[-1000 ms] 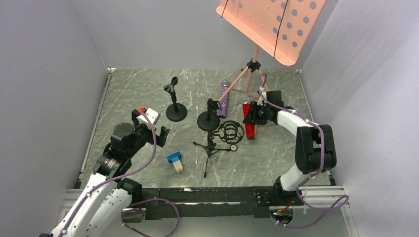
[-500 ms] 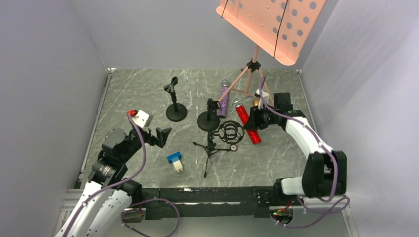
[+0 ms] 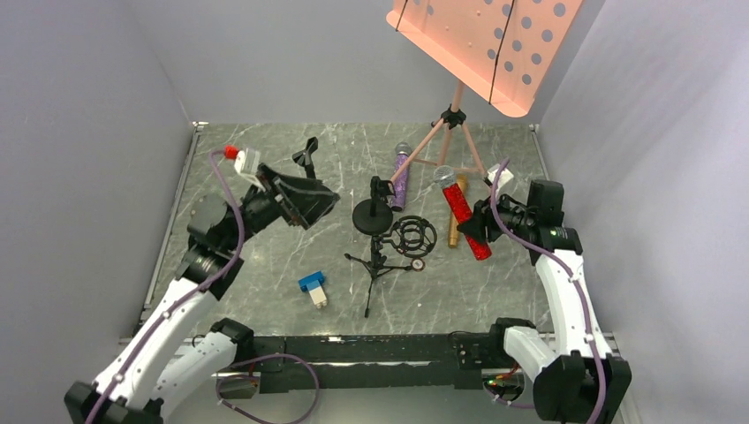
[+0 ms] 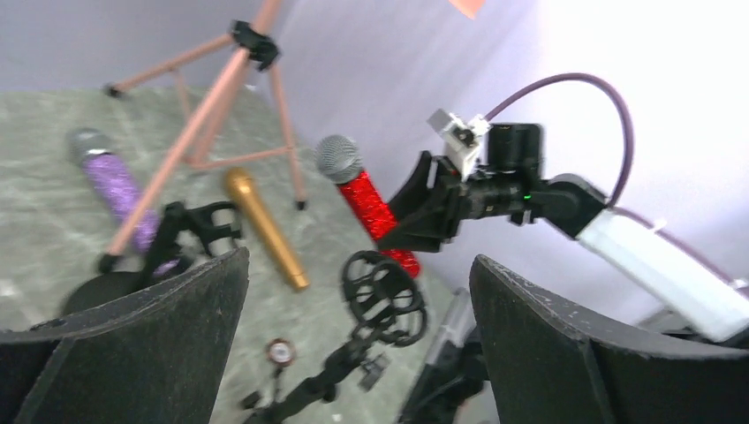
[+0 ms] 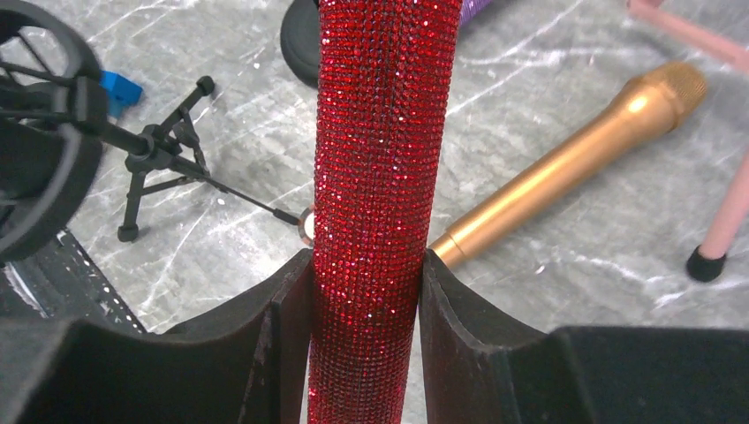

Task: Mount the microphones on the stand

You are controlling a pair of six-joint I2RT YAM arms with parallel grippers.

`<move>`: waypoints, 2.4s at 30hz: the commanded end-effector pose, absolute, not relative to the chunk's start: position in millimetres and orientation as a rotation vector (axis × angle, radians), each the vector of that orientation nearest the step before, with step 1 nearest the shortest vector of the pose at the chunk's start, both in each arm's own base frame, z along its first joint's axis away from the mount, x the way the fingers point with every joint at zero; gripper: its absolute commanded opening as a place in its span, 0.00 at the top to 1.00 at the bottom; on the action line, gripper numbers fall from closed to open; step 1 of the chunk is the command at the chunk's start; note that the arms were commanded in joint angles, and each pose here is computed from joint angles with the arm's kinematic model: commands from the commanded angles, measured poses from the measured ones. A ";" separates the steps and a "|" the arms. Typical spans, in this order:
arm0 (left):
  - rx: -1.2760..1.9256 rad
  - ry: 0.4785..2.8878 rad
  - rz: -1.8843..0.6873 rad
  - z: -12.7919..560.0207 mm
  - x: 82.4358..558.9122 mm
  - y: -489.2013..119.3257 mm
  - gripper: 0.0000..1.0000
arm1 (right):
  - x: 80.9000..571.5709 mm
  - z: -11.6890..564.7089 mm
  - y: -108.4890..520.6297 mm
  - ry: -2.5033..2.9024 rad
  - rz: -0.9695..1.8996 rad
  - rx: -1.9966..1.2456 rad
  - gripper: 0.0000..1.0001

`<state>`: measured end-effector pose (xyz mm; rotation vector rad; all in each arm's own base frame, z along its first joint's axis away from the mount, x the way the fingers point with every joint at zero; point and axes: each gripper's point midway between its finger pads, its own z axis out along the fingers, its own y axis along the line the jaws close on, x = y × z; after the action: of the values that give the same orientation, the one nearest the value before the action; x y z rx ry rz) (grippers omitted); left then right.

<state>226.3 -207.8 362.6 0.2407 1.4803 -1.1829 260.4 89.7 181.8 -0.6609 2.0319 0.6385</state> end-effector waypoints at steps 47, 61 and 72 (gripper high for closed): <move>0.364 1.600 -1.474 408.4 238.2 -440.8 0.60 | 208.0 325.7 162.9 1.464 1.100 -1.031 0.94; 0.439 1.401 -1.510 442.0 231.2 -404.0 1.00 | 201.8 333.2 160.7 1.442 1.028 -1.035 0.00; 0.574 1.308 -1.221 484.6 209.0 -324.8 1.00 | 205.7 328.8 125.2 1.433 0.985 -0.919 0.00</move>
<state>234.2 -354.4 444.4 0.4600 1.4399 -1.3198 207.5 132.2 331.6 -0.9152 1.4808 0.9668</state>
